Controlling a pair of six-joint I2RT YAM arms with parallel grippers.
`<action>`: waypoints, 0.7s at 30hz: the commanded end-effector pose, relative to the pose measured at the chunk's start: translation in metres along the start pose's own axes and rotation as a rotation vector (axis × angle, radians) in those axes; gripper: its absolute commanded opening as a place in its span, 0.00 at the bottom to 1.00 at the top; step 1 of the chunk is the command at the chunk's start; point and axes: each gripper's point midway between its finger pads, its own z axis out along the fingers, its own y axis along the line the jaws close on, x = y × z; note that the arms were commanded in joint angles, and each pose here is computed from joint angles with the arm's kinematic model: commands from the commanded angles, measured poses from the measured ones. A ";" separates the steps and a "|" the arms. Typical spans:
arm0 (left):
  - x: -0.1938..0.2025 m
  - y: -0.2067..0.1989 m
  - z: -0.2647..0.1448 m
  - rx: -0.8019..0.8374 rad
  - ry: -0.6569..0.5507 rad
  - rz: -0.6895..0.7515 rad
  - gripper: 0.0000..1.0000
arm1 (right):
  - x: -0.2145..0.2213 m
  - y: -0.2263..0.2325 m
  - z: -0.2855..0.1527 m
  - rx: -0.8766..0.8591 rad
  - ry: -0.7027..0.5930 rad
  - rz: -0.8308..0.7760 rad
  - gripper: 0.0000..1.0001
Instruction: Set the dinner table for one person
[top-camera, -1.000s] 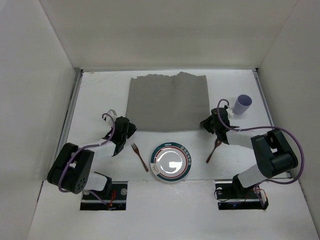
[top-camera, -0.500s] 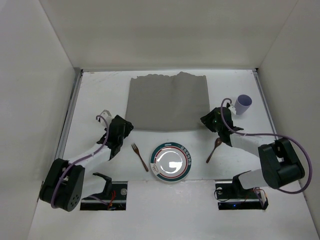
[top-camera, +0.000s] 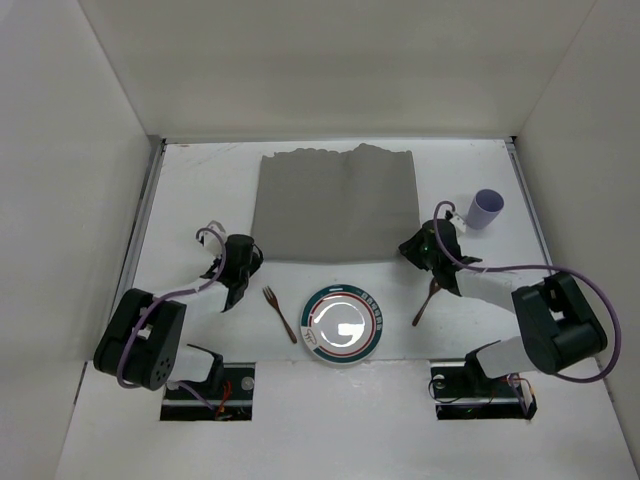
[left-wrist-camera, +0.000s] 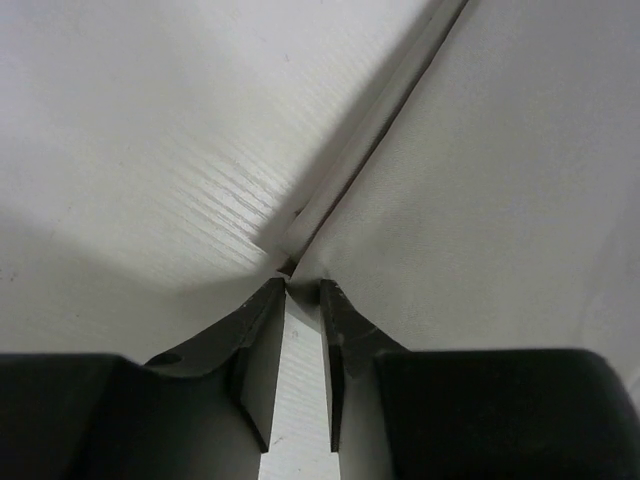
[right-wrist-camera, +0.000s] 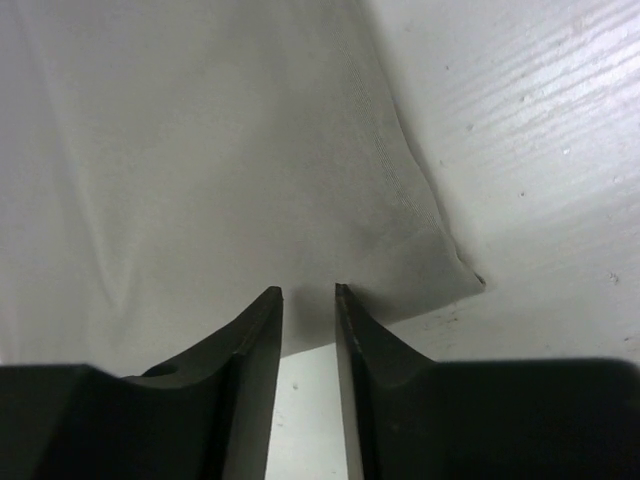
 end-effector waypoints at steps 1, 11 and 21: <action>-0.012 0.000 0.003 0.007 -0.046 -0.015 0.14 | 0.004 0.005 0.001 -0.013 0.009 0.001 0.31; 0.006 0.020 -0.010 0.006 -0.022 -0.002 0.04 | 0.015 -0.007 -0.003 0.006 0.038 0.017 0.26; 0.005 0.034 -0.024 -0.012 -0.033 -0.036 0.06 | 0.024 -0.009 -0.024 -0.014 0.065 0.021 0.27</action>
